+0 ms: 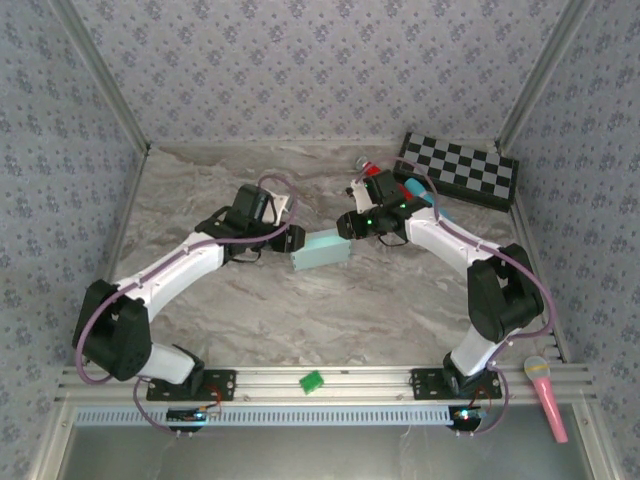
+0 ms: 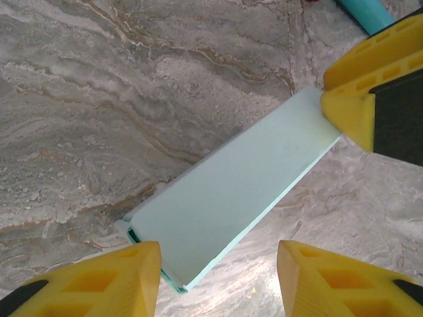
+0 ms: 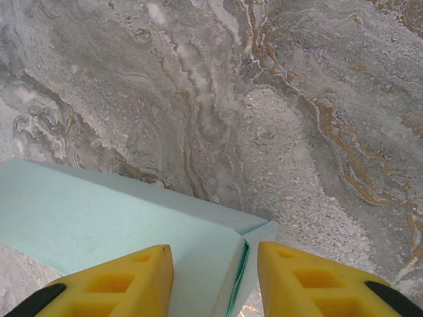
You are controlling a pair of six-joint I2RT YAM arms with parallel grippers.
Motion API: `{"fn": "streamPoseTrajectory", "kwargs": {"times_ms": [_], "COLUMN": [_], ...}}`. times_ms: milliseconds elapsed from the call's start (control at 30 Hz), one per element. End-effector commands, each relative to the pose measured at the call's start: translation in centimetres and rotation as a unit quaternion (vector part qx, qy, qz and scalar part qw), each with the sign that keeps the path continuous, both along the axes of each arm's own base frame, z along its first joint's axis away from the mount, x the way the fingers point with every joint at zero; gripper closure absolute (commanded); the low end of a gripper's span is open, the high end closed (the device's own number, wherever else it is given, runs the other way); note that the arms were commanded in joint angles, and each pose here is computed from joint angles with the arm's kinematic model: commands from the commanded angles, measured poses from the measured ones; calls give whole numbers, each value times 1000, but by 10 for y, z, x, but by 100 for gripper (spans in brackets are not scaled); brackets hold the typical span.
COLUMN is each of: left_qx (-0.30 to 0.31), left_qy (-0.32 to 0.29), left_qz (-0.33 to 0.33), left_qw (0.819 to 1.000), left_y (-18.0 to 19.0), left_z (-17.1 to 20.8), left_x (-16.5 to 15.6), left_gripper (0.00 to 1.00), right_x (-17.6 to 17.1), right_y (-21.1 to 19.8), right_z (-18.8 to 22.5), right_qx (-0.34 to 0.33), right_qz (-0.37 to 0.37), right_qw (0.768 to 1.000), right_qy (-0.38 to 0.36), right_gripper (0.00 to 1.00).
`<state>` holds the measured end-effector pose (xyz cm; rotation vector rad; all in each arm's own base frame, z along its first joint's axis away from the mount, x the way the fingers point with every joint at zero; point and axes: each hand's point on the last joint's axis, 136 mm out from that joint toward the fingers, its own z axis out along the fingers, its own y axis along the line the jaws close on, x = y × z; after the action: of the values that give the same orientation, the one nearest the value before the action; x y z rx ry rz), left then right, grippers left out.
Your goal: Fold the paper box
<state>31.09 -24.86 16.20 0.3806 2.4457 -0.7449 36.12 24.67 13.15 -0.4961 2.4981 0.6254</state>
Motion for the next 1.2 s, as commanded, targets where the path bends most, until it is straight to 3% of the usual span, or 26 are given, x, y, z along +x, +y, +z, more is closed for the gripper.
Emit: {"fn": "streamPoseTrajectory", "kwargs": {"times_ms": [0, 167, 1167], "left_qx": [-8, 19, 87], "left_qy": [-5, 5, 75], "left_qz": [25, 56, 40], "left_qw": [1000, 998, 993], "left_y": [1, 11, 21], "left_z": [8, 1, -53], "left_x": [9, 17, 1], "left_gripper": [50, 47, 50], "right_x": [-27, -27, -38], "right_y": [-14, -14, -27], "right_z": [-47, -47, -72], "right_qx": [-52, -52, -83], "right_qz": [-2, -1, -10], "right_qw": [996, 996, 992], "right_qy": [75, 74, 93], "right_gripper": [60, 60, 60]}}
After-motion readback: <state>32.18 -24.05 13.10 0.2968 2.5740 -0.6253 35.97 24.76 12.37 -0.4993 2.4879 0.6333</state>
